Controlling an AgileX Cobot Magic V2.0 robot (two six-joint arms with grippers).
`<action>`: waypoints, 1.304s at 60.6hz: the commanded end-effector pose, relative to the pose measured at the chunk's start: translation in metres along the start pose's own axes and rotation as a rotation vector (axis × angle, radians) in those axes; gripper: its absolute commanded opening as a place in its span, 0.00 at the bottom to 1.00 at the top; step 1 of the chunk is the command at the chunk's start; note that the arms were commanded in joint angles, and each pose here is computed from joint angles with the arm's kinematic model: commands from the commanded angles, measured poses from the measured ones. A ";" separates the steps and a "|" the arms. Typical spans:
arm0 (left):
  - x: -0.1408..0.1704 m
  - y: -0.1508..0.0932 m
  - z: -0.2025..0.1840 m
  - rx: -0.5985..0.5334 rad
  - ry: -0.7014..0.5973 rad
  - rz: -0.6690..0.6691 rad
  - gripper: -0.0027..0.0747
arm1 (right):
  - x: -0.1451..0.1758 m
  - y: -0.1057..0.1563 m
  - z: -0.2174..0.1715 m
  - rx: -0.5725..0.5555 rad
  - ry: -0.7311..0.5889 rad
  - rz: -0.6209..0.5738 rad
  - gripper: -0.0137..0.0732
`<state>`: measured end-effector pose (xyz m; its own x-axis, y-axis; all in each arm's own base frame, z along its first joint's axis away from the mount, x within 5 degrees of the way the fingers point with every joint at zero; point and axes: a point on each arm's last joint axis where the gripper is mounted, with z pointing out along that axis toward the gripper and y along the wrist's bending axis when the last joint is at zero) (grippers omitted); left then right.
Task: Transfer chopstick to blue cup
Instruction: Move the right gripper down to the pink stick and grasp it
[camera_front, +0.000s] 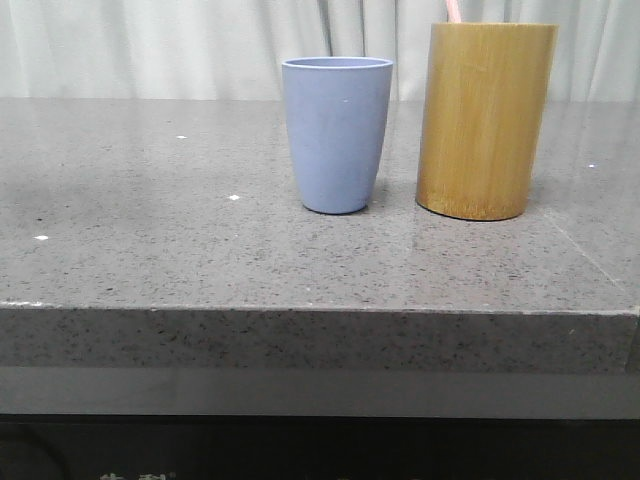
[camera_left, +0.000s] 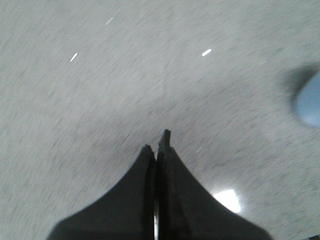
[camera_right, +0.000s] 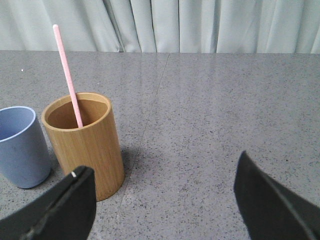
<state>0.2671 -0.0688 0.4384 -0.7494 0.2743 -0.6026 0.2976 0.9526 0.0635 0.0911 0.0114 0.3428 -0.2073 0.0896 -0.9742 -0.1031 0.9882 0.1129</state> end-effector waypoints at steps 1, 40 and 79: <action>0.017 0.015 -0.024 -0.035 -0.118 -0.084 0.01 | -0.017 0.000 -0.002 0.007 -0.100 0.004 0.82; 0.198 0.001 -0.044 -0.154 -0.658 -0.157 0.01 | -0.017 0.000 -0.002 0.007 -0.101 0.004 0.82; 0.261 -0.013 -0.043 -0.163 -0.814 -0.153 0.01 | -0.049 0.007 0.066 -0.033 -0.078 -0.039 0.82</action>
<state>0.0412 -0.0040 0.2982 -0.1959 0.0443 -0.9796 0.0947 0.9952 0.0260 0.1449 0.0164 0.3534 -0.2331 0.0807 -0.9691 -0.1102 0.9879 0.1088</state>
